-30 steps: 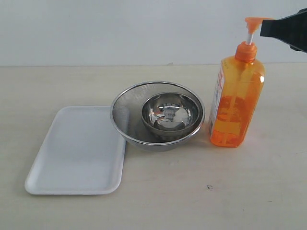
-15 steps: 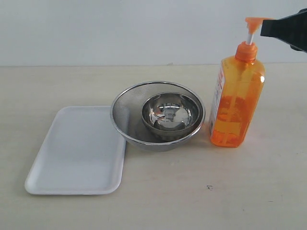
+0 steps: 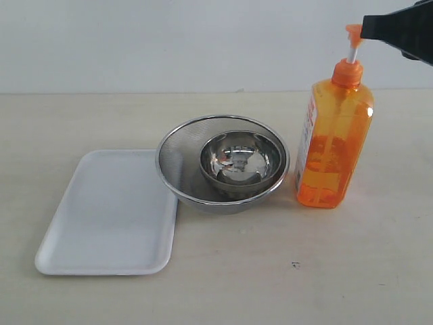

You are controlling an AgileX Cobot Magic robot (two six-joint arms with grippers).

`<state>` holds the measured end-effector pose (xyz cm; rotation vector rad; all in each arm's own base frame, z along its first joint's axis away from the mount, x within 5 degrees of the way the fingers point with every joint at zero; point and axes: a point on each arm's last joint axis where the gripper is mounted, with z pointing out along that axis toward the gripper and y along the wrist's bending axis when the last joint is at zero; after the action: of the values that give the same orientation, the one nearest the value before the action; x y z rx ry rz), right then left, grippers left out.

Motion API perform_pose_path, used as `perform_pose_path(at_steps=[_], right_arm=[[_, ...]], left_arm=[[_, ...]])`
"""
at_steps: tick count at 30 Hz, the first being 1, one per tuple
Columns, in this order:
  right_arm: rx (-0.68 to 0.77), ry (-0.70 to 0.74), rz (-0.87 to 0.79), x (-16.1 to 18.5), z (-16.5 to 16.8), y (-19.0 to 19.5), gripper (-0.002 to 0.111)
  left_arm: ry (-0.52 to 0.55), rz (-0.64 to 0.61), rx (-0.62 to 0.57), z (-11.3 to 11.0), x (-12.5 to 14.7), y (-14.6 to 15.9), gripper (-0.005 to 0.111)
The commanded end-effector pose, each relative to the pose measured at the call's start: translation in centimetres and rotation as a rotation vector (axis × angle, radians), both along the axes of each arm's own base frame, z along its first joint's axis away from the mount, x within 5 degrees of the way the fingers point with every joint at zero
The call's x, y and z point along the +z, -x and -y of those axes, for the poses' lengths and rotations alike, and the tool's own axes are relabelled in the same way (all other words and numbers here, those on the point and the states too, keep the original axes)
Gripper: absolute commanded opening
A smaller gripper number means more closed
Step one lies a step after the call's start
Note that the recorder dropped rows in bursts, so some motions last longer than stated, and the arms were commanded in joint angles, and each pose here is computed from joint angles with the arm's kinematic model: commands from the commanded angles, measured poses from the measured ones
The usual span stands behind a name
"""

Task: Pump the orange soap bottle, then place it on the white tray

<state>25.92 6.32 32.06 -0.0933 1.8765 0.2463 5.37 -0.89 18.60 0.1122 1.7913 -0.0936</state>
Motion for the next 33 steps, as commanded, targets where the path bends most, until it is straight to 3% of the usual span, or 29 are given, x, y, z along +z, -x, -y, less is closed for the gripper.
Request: perform_pose_path(at_steps=[1,33], right_arm=[[-0.007,0.014,0.012,0.3,0.2,-0.1,0.0],[-0.003,0.072,-0.011,-0.2,-0.4,-3.1,0.0]], left_arm=[[-0.004,0.001,0.001,0.0,-0.1,0.0,0.005],[-0.004,0.001,0.001,0.0,-0.1,0.0,0.005]])
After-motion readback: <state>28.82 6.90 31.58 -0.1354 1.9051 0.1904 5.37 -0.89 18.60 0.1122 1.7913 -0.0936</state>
